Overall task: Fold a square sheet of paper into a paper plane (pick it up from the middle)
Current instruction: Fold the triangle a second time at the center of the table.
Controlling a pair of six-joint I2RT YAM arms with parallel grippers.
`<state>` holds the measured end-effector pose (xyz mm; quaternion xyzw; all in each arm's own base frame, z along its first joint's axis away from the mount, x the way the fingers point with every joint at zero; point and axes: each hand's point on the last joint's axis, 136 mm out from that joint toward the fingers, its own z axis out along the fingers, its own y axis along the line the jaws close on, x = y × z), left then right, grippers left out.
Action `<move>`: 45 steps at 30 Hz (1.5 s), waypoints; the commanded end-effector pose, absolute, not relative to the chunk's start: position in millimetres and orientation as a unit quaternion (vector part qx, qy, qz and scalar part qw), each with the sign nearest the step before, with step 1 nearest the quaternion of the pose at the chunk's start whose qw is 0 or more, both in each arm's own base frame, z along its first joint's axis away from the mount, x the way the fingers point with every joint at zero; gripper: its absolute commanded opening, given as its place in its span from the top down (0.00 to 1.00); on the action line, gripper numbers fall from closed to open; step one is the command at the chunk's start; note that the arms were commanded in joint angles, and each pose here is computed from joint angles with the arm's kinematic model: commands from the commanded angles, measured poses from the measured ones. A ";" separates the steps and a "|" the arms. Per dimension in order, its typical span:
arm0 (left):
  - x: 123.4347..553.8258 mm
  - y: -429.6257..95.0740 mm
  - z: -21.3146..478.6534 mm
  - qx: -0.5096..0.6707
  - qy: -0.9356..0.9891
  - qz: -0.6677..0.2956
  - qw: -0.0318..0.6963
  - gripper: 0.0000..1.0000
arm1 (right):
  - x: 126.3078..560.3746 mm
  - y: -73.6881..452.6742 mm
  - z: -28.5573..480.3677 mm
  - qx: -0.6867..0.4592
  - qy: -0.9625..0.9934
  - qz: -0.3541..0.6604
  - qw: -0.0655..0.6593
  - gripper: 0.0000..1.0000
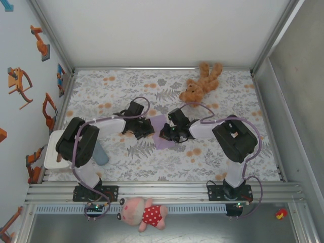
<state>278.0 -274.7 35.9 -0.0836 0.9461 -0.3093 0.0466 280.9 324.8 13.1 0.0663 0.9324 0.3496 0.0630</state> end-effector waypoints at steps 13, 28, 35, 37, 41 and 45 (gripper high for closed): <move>229.1 -303.0 33.7 -0.018 0.935 -0.354 0.010 0.96 | 248.4 271.0 -55.1 0.149 0.961 0.232 0.013 1.00; 217.8 -298.5 8.8 -0.010 0.948 -0.318 -0.031 0.98 | 246.9 269.0 -57.4 0.153 0.962 0.226 0.009 1.00; 205.3 -282.0 -2.8 -0.010 0.957 -0.288 -0.040 0.99 | 244.5 265.3 -60.2 0.157 0.963 0.219 0.007 1.00; 200.3 -277.9 -4.6 -0.006 0.959 -0.281 -0.043 1.00 | 244.4 264.7 -60.5 0.158 0.963 0.216 0.007 1.00; 185.0 -266.4 -8.1 0.012 0.966 -0.256 -0.046 1.00 | 243.7 263.3 -62.2 0.159 0.964 0.212 0.006 1.00; 168.0 -254.4 -7.5 0.033 0.972 -0.231 -0.040 1.00 | 243.6 263.1 -63.0 0.161 0.964 0.212 0.005 1.00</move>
